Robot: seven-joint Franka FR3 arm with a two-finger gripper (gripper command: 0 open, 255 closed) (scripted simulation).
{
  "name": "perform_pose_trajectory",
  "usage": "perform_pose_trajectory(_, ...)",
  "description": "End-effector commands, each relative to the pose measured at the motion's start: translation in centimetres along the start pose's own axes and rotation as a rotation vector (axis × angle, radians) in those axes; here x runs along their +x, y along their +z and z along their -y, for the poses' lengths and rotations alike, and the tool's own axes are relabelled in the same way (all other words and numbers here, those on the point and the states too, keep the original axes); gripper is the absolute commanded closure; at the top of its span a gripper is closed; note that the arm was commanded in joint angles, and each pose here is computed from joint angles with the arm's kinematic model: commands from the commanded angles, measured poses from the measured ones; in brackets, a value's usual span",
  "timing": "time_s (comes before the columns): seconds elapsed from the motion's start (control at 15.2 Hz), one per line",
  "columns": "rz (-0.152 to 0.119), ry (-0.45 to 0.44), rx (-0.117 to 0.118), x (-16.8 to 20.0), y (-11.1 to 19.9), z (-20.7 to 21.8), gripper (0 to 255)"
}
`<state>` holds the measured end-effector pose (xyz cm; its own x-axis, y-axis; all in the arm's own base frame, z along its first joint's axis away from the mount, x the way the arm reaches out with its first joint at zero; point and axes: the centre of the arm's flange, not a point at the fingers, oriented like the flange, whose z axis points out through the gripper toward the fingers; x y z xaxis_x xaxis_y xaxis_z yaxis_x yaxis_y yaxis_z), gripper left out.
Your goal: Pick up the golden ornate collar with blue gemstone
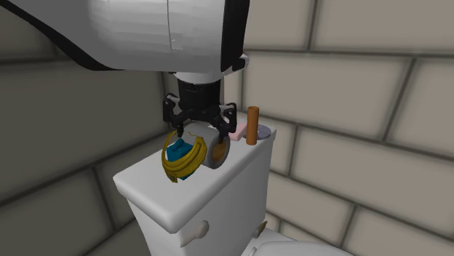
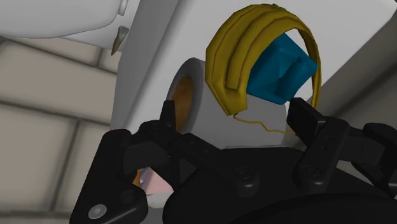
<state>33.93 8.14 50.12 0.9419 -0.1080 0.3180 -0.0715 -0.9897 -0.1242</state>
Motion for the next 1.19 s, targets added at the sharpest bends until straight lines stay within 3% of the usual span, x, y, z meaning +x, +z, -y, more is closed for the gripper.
perform_pose_trajectory(0.0,-0.001,0.000,0.000,-0.1,0.2,-0.1,0)
perform_pose_trajectory(0.07,-0.001,0.000,0.000,-0.1,0.2,0.0,255)
perform_pose_trajectory(0.66,-0.001,0.000,0.000,-0.1,0.2,-0.1,255)
perform_pose_trajectory(1.12,-0.001,0.000,0.000,1.1,-3.3,0.4,255)
